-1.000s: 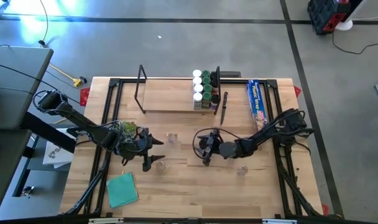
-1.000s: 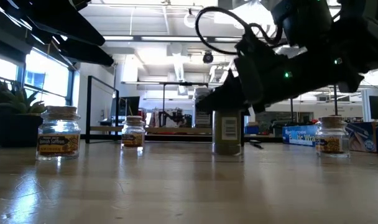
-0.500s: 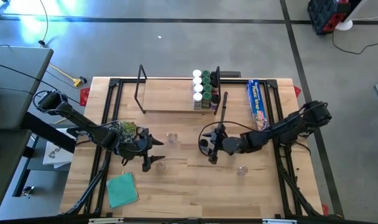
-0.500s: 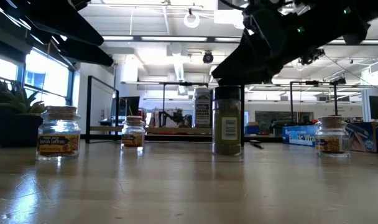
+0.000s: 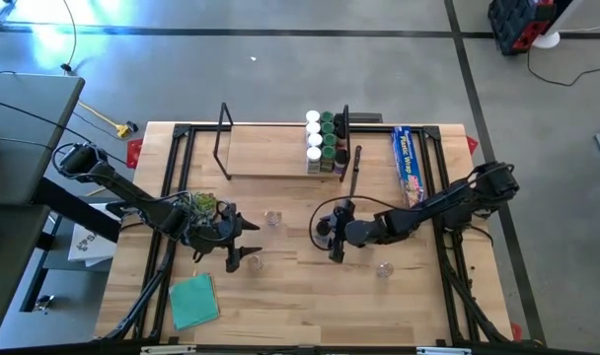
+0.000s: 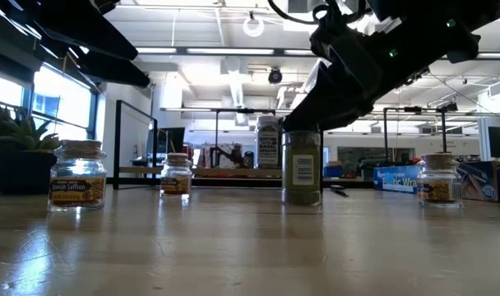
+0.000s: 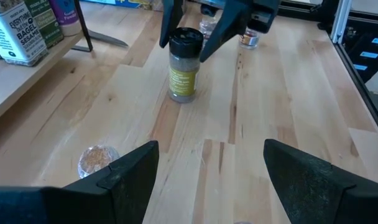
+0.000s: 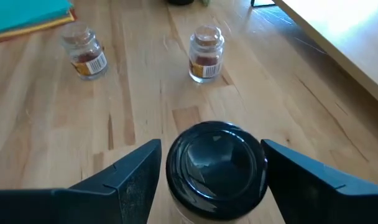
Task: Shelf spices
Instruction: Adjust the black seasoning bottles on the shelf
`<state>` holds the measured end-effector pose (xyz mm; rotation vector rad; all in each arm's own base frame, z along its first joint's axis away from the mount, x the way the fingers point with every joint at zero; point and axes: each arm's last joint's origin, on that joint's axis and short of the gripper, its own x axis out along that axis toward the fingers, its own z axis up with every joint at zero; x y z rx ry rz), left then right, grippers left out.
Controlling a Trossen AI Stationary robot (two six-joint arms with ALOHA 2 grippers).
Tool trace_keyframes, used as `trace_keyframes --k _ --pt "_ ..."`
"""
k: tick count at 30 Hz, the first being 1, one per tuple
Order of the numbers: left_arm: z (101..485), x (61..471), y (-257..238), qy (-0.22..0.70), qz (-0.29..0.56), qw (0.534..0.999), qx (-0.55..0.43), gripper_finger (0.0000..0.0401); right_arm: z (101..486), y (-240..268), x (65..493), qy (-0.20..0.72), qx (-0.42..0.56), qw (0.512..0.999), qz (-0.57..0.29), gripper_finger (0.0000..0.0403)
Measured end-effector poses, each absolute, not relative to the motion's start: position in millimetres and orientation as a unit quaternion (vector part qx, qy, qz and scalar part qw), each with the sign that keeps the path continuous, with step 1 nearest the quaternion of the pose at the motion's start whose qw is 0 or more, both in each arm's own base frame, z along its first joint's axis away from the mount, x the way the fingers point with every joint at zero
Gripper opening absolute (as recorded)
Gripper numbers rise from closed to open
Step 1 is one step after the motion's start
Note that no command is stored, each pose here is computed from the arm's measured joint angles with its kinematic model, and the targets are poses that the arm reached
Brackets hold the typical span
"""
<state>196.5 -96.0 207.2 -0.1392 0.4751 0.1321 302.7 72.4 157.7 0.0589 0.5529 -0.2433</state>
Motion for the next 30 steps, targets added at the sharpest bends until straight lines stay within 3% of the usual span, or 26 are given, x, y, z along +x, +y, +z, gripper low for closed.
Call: trace_keyframes --k 9,18,24,30 --pt "207.0 196.4 -96.2 0.237 0.062 0.967 -0.069 0.0284 158.0 72.2 301.9 0.272 0.048 0.953 -0.129 0.0191" --pt "207.0 196.4 -96.2 0.237 0.062 0.967 -0.069 0.0284 198.8 55.6 271.6 0.280 0.071 0.940 -0.182 0.0191" --pt "208.6 197.5 -95.2 0.226 0.072 0.969 -0.063 0.0284 240.1 12.0 223.9 0.289 0.102 0.914 -0.265 0.0191" --pt "218.2 206.6 -87.8 0.179 0.078 0.979 -0.053 0.0284 252.9 -38.0 197.2 0.293 0.112 0.881 -0.355 0.0191"
